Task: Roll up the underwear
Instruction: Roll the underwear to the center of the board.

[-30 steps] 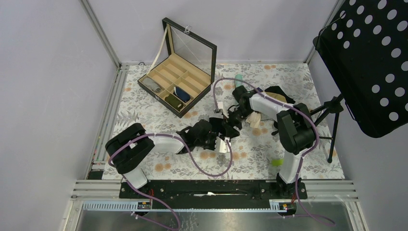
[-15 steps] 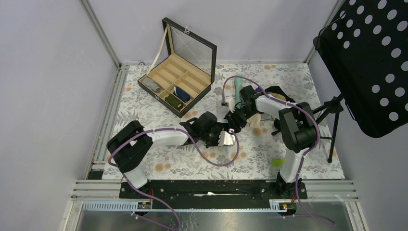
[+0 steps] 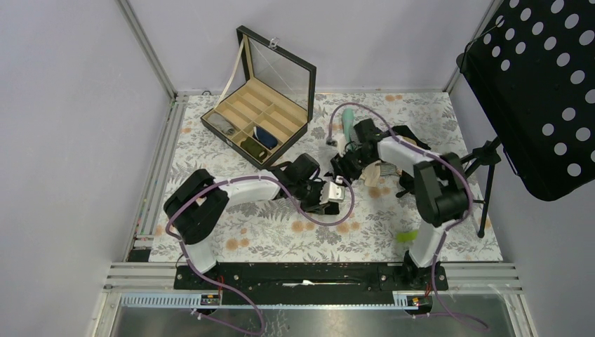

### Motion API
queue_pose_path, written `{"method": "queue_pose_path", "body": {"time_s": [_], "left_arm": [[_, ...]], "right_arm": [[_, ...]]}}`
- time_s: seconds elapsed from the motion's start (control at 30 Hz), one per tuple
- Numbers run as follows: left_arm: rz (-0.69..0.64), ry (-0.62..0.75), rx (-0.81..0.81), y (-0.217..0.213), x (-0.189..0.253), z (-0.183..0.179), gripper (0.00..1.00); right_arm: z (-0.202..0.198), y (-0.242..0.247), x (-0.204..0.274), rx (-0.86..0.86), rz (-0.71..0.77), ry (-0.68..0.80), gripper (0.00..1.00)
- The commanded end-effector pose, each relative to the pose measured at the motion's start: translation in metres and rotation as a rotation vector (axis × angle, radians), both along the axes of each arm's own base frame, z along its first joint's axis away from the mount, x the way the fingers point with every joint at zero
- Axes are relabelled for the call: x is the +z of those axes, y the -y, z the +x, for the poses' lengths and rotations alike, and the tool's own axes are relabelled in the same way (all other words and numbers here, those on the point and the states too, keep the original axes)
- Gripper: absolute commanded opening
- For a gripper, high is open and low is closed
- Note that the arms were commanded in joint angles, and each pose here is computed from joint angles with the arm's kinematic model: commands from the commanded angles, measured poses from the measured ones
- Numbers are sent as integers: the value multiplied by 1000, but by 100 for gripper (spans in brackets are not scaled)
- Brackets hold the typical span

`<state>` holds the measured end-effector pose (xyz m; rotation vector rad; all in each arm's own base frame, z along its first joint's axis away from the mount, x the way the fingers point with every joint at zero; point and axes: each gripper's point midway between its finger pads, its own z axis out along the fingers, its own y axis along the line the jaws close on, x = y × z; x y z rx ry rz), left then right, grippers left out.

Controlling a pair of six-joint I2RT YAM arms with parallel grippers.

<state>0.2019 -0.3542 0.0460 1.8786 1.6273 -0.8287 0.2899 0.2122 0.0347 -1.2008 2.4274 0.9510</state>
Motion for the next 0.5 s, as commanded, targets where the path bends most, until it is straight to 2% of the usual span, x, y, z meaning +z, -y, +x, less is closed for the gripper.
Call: {"method": "queue_pose_path", "body": {"time_s": [0.0, 0.1, 0.2, 0.37, 0.47], "left_arm": [[-32, -147, 0, 6, 16, -9, 0], [-49, -231, 12, 6, 23, -10, 0], [-50, -327, 19, 5, 25, -11, 0], [-56, -529, 57, 3, 26, -6, 0], [-70, -618, 95, 2, 25, 5, 0]], "right_arm": [[41, 18, 87, -138, 105, 253, 58], [52, 45, 112, -274, 123, 396, 63], [38, 65, 109, -295, 91, 504, 66], [-16, 76, 78, -97, 64, 655, 68], [-44, 76, 61, 16, 71, 680, 66]]}}
